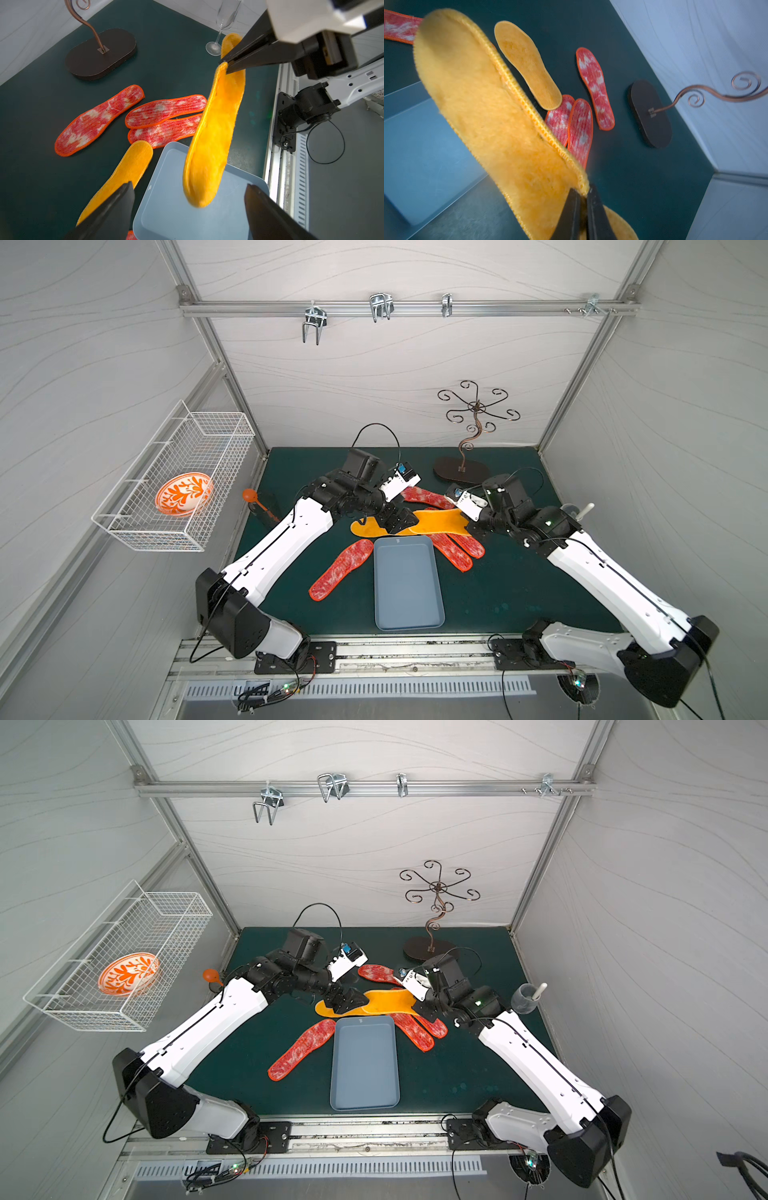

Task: Put the insoles into the storage box
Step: Pick up the insole from the center of the board.

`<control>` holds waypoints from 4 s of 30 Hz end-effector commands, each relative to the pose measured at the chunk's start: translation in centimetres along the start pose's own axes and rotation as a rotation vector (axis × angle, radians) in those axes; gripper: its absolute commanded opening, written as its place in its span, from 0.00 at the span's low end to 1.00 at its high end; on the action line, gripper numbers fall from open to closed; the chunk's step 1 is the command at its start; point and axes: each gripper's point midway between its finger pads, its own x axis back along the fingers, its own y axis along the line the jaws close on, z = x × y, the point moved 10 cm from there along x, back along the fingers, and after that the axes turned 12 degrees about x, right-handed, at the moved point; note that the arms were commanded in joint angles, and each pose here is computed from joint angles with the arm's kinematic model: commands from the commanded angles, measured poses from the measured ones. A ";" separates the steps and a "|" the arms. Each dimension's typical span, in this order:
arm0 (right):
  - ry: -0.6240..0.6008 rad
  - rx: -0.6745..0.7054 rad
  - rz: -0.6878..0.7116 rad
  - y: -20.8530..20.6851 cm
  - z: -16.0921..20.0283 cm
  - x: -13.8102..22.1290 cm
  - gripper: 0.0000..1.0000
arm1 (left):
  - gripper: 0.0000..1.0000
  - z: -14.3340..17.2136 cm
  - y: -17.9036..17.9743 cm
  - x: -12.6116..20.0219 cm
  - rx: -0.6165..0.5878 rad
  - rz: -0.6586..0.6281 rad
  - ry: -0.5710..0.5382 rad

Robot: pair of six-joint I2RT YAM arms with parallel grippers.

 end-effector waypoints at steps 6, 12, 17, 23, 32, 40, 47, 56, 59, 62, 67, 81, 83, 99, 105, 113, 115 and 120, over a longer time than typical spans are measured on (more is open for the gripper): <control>-0.179 0.245 0.023 -0.2 -3.6 0.0 0.00 | 0.76 -1.0 -0.5 -0.5 0.056 0.117 0.009; -0.195 0.324 0.030 0.5 -4.9 -0.5 0.00 | 0.37 -1.2 0.0 -1.3 0.112 0.120 0.068; -0.192 0.340 0.028 0.6 -5.8 -1.0 0.00 | 0.21 -1.3 -0.3 -1.0 0.115 0.142 0.079; -0.203 0.351 0.028 0.6 -6.8 -1.3 0.00 | 0.05 -0.6 -0.5 -1.0 0.129 0.164 0.087; -0.229 0.293 0.022 0.8 -6.9 -1.1 0.27 | 0.00 -1.0 -0.4 0.1 0.095 0.035 -0.018; -0.318 -0.091 0.115 -1.8 -6.0 0.3 0.64 | 0.00 -1.1 0.1 2.3 0.117 -0.137 -0.410; -0.622 -0.787 -0.025 -3.9 -2.8 2.0 0.77 | 0.00 -0.7 -0.5 3.4 0.230 -0.055 -0.627; -0.757 -1.274 -0.343 -3.5 -0.7 -1.1 0.76 | 0.00 -1.2 -1.7 4.5 0.270 0.129 -0.789; -0.841 -1.324 -0.440 -3.7 -1.1 -2.1 0.74 | 0.00 -1.1 -1.5 3.7 0.302 0.185 -0.752; -0.901 -1.320 -0.517 -4.0 -1.7 -2.4 0.73 | 0.00 -1.2 -1.6 3.8 0.318 0.207 -0.770; -0.922 -1.301 -0.576 -4.3 -2.4 -2.7 0.70 | 0.00 -1.2 -1.7 3.5 0.340 0.263 -0.747; -0.986 -1.261 -0.673 -5.1 -3.5 -3.0 0.46 | 0.00 -0.5 -1.7 3.7 0.358 0.245 -0.752; -0.950 -1.278 -0.644 -4.7 -2.7 -3.1 0.45 | 0.00 -0.7 -1.8 3.9 0.357 0.244 -0.765; -0.980 -1.204 -0.667 -4.6 -2.0 -1.3 0.48 | 0.00 -1.4 -1.5 5.1 0.352 0.327 -0.793; -1.003 -1.180 -0.705 -6.0 -3.5 -2.0 0.48 | 0.00 -1.4 -1.5 4.9 0.351 0.350 -0.767; -1.036 -1.179 -0.743 -7.1 -4.4 -2.5 0.32 | 0.00 -1.1 -1.3 4.4 0.365 0.340 -0.742; -1.037 -1.192 -0.762 -6.9 -4.4 -2.5 0.22 | 0.00 -1.1 -1.3 4.4 0.365 0.329 -0.736; -0.999 -1.213 -0.773 -6.2 -4.1 -2.9 0.05 | 0.05 -1.0 -1.2 4.5 0.373 0.307 -0.740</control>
